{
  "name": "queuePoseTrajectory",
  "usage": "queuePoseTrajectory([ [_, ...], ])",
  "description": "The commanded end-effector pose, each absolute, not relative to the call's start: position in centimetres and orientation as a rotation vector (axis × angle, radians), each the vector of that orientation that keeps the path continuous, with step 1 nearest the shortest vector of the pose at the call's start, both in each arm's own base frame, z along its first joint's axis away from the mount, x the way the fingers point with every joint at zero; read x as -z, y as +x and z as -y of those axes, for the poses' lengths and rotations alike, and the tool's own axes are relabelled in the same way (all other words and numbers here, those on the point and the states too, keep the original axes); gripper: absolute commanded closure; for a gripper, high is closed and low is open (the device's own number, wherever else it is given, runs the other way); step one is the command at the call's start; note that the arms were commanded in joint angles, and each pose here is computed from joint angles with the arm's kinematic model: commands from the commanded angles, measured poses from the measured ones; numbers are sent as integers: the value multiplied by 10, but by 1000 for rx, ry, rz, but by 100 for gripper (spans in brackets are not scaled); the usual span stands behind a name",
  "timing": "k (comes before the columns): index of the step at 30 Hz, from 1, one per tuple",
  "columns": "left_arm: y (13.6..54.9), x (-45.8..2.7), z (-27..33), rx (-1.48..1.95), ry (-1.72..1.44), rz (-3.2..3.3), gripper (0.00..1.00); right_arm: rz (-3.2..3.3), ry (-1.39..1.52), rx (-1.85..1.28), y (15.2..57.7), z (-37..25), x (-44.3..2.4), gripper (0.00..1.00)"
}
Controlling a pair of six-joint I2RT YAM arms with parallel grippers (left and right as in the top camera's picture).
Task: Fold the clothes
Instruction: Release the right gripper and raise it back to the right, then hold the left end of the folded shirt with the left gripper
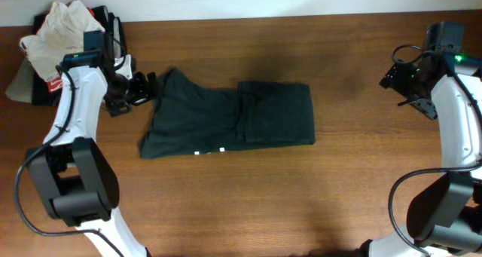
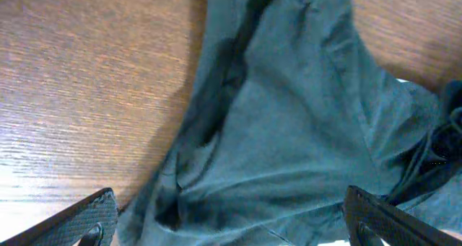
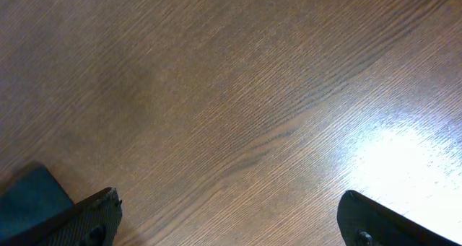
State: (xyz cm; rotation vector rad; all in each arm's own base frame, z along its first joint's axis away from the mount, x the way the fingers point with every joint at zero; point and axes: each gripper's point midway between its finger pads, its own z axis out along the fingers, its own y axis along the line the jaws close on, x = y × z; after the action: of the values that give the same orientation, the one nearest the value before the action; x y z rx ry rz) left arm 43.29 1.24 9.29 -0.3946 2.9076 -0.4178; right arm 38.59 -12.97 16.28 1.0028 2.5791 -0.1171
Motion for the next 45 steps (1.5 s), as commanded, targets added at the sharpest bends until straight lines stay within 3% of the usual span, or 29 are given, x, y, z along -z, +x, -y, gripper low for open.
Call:
queuePoseTrajectory([
  [1, 429, -71, -25, 483, -421, -2941, 1, -2571, 1016, 153, 385, 135, -162, 1],
  [7, 426, -69, -60, 506, -456, -2914, 1, -2571, 1016, 153, 385, 135, -162, 1],
  [17, 423, -10, -23, 940, -290, -2935, 1, -2571, 1016, 153, 385, 135, -162, 1],
  [45, 420, 4, 25, 877, -91, -3027, 1, -2571, 1016, 153, 385, 135, -162, 1],
])
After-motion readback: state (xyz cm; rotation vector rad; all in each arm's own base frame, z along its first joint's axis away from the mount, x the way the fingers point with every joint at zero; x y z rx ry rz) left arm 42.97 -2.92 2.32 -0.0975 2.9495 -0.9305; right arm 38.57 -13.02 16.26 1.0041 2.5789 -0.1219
